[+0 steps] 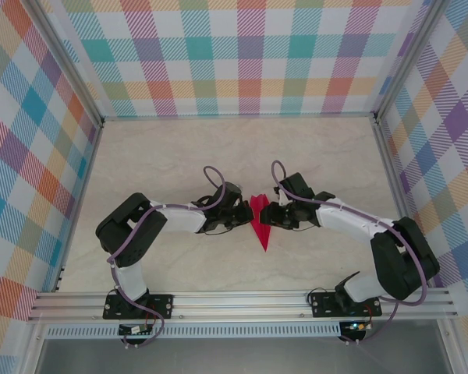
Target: Fold a paper plane with a square sheet of paper (pick it up from the middle)
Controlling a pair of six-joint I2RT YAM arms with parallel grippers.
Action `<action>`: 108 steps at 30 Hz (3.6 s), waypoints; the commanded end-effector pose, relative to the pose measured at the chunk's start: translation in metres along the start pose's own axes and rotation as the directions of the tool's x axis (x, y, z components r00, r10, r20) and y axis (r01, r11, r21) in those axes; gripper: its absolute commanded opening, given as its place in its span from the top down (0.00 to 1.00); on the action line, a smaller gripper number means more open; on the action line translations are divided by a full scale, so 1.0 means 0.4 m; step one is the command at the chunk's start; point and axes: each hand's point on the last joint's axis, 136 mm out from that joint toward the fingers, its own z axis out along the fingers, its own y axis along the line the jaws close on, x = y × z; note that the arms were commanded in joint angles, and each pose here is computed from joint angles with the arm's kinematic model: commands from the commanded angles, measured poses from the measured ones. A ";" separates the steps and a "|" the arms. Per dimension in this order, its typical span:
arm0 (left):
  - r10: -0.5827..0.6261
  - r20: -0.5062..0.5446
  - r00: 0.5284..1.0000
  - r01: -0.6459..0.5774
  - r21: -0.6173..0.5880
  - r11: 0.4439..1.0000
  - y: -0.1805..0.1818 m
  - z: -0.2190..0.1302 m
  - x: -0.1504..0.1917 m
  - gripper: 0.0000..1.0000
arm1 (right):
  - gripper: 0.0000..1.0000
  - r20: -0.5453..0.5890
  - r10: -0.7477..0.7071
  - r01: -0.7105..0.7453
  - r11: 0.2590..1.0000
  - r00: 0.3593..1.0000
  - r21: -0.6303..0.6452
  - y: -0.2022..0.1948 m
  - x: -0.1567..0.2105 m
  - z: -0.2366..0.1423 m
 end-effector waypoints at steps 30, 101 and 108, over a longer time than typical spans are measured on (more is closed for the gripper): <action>-0.013 0.004 1.000 0.013 0.021 1.000 -0.004 -0.005 -0.008 1.00 | 0.51 -0.102 -0.013 0.019 0.998 0.995 0.053 0.010 0.028 0.079; -0.021 0.283 0.959 0.202 -0.629 0.750 0.366 -0.442 -0.055 0.00 | 0.78 0.028 -0.116 0.090 0.882 0.993 0.463 0.032 -0.251 0.262; -0.021 0.285 0.958 0.202 -0.627 0.753 0.359 -0.448 -0.058 0.00 | 0.76 0.026 -0.113 0.089 0.886 0.993 0.455 0.044 -0.252 0.255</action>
